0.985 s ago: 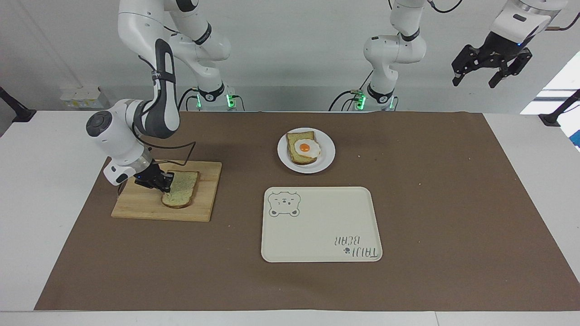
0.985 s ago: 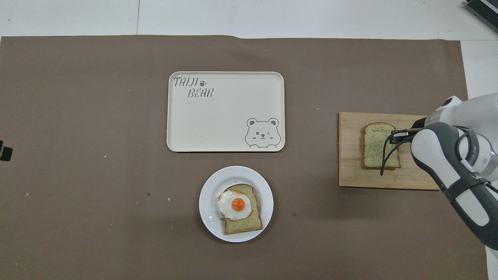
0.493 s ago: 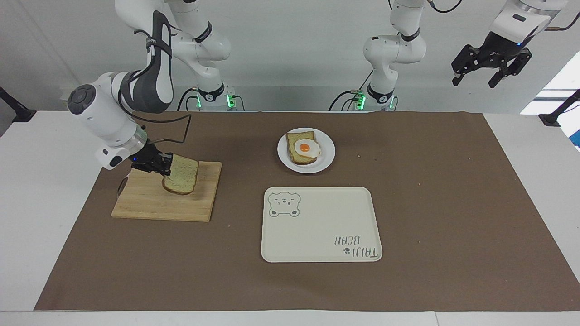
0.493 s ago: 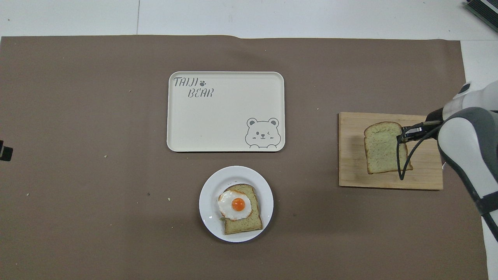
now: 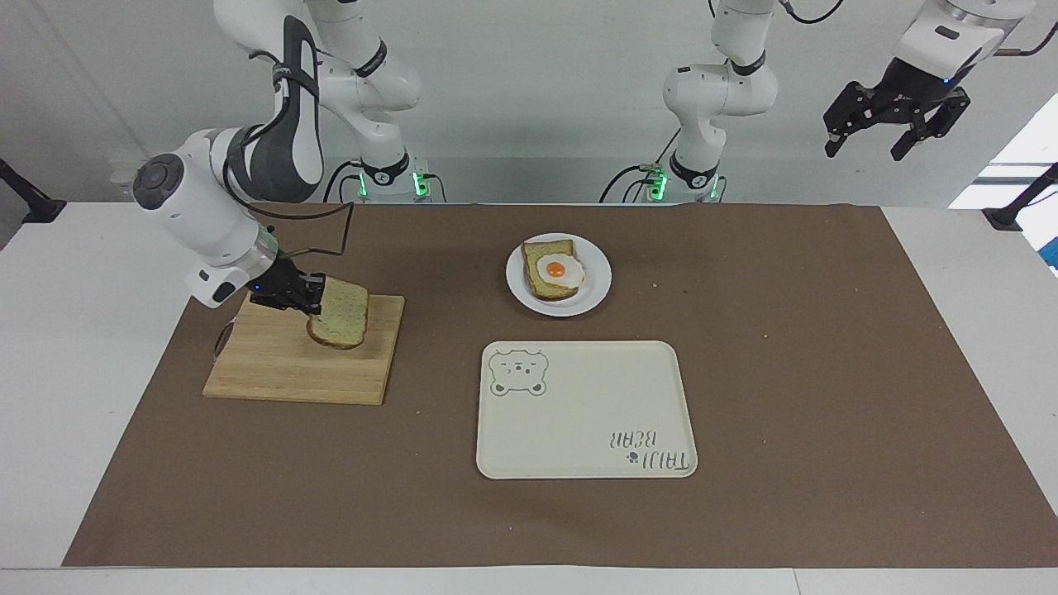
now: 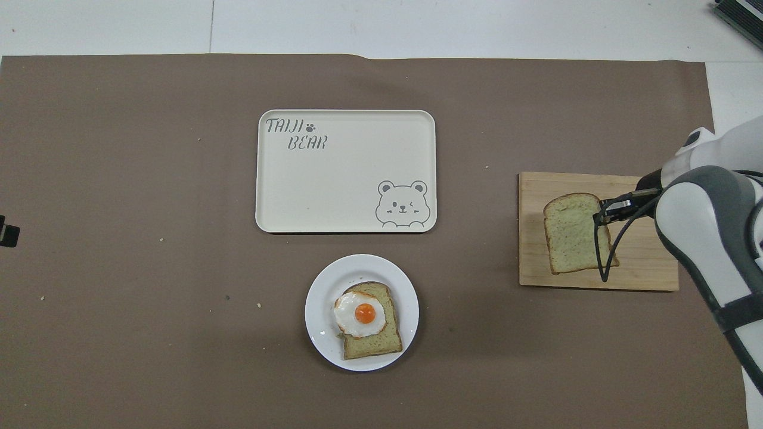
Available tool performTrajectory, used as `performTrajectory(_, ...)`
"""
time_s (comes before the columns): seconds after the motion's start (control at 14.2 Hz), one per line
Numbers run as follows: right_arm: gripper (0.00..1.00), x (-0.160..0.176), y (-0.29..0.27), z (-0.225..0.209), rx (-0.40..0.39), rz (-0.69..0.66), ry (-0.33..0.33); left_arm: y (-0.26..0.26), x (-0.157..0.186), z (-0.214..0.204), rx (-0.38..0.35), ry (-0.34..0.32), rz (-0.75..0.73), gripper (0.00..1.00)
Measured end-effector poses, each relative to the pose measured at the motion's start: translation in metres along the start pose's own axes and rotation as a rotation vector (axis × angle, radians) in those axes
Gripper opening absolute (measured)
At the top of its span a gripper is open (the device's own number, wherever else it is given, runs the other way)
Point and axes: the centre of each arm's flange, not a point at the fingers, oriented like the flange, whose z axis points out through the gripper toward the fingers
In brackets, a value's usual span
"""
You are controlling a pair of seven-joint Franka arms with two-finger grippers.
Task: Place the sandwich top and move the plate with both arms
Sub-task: 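Lift the bread slice with the right gripper off the board, then carry the bread with the right gripper and lay it on the egg toast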
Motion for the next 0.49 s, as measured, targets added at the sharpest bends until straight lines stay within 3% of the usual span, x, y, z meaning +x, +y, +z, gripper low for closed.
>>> performTrajectory(0.49, 0.09, 0.001, -0.110, 0.024, -0.012, -0.005, -0.048, 0.000, -0.001, 0.001, -0.001, -0.008, 0.000, 1.00)
